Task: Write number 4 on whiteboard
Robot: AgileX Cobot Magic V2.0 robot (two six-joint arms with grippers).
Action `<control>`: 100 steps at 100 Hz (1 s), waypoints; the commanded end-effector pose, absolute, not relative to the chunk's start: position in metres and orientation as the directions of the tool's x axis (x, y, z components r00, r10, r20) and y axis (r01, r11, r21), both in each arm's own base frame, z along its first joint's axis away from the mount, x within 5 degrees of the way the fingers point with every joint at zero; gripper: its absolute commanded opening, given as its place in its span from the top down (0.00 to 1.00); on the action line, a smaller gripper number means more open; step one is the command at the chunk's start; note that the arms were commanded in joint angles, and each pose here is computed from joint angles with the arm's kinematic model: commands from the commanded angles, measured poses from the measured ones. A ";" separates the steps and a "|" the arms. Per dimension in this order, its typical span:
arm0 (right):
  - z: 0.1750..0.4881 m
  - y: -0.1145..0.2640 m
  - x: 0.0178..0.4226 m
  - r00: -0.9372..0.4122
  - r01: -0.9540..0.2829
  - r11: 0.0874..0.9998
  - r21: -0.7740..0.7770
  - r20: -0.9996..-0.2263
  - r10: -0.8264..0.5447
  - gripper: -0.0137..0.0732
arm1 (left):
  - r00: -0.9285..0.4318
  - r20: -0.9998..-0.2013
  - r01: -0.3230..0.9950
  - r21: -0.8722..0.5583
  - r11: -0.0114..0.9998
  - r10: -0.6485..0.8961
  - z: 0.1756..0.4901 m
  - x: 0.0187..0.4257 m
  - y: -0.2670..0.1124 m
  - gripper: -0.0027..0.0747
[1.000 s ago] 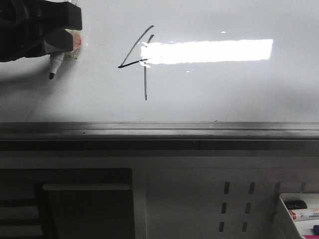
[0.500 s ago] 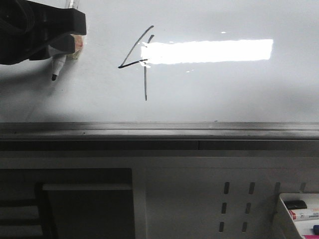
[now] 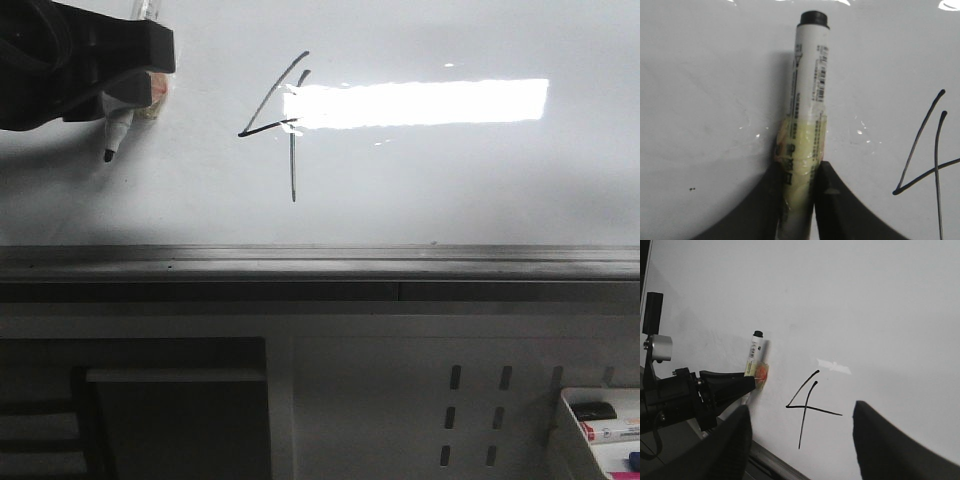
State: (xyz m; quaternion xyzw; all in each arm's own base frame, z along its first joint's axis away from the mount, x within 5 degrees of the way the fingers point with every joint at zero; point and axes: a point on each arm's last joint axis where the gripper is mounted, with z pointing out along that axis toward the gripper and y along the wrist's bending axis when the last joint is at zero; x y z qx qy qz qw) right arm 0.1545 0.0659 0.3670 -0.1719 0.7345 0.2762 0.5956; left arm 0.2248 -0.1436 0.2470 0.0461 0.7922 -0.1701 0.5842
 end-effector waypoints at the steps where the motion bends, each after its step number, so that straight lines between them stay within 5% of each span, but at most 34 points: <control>1: 0.379 0.064 0.153 -0.193 -0.571 0.794 0.210 -0.974 0.119 0.39 | -0.218 -0.961 0.266 -0.224 0.938 -0.168 0.265 0.229 -0.143 0.68; 27: 0.380 0.061 0.155 -0.180 -0.544 0.813 0.207 -0.975 0.128 0.39 | -0.193 -0.968 0.289 -0.213 0.933 -0.161 0.273 0.225 -0.141 0.37; 51: 0.380 0.058 0.156 -0.155 -0.514 0.840 0.176 -0.982 0.111 0.40 | -0.103 -0.993 0.381 -0.088 0.920 -0.052 0.303 0.202 -0.130 0.37; 64: 0.386 0.053 0.149 -0.105 -0.486 0.861 0.148 -0.988 0.110 0.59 | -0.059 -0.994 0.490 0.054 0.870 0.094 0.319 0.178 -0.124 0.38; 78: 0.380 0.050 0.133 -0.062 -0.476 0.877 0.060 -0.998 0.034 0.92 | -0.037 -0.996 0.560 0.051 0.827 0.086 0.333 0.152 -0.112 0.57; 93: 0.353 0.037 0.106 0.000 -0.378 0.925 0.034 -0.999 0.037 0.90 | 0.037 -0.999 0.559 0.043 0.828 0.027 0.338 0.124 -0.090 0.99; 100: 0.337 0.032 0.091 0.037 -0.349 0.937 0.003 -0.999 0.017 0.90 | 0.074 -0.997 0.557 0.037 0.830 -0.006 0.337 0.109 -0.078 0.99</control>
